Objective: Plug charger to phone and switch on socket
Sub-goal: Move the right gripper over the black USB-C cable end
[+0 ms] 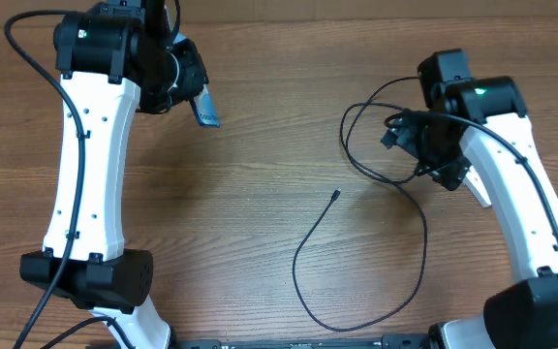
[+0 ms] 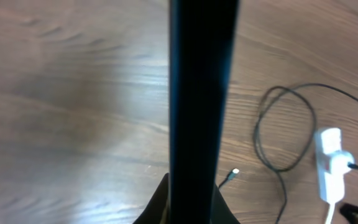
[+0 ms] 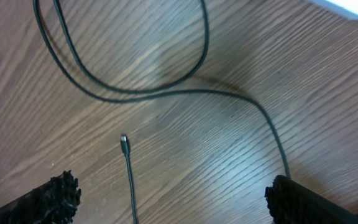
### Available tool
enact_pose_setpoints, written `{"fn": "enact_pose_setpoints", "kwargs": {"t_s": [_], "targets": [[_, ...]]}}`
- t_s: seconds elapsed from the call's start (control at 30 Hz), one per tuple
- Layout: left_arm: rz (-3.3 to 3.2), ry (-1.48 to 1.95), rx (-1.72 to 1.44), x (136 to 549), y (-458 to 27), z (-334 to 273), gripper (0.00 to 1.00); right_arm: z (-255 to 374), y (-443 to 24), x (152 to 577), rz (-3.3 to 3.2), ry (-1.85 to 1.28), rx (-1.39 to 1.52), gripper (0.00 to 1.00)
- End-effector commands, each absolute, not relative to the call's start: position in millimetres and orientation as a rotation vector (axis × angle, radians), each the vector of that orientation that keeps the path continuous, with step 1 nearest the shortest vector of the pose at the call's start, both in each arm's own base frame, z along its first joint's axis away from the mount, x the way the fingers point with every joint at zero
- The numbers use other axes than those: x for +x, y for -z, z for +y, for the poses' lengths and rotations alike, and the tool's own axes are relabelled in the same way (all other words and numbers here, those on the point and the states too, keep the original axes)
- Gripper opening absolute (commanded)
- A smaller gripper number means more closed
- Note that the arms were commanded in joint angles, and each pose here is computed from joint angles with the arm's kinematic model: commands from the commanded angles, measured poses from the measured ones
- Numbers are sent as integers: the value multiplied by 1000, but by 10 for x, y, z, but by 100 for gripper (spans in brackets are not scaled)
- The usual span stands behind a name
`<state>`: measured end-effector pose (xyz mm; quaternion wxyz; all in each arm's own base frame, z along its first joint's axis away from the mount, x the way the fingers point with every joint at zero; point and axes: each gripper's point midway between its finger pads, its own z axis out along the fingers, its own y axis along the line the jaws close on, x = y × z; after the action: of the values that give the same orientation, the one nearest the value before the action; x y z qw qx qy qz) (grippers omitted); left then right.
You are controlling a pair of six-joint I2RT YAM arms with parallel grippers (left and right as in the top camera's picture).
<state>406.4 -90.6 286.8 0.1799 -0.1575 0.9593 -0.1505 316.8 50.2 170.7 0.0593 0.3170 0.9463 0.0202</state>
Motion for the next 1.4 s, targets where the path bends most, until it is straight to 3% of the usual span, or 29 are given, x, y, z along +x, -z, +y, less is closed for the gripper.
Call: {"fn": "enact_pose_setpoints", "kwargs": {"t_s": [0.0, 0.13, 0.27, 0.47, 0.77, 1.1, 1.37], "targets": [[2705, 613, -265, 4095, -2933, -1177, 4, 693, -1684, 3181, 2900, -84, 870, 97], [2738, 740, -261, 4136, -2833, -1299, 4, 946, -1646, 3159, 2919, -32, 725, 93], [2749, 883, -302, 4195, -2773, -1287, 4, 994, -1587, 3159, 2903, 27, 764, 93], [2726, 1119, -391, 4284, -2750, -1154, 4, 1056, -1421, 3217, 2923, 32, 791, 78], [2750, 1111, -302, 4255, -2670, -1123, 4, 1285, -942, 3164, 3025, -111, 811, 77], [2750, 1093, -284, 4261, -2660, -1110, 4, 1219, -385, 2914, 3023, -82, 1002, 69], [2757, 1060, -289, 4270, -2636, -1083, 4, 1323, -330, 2943, 3014, -128, 956, 68]]}}
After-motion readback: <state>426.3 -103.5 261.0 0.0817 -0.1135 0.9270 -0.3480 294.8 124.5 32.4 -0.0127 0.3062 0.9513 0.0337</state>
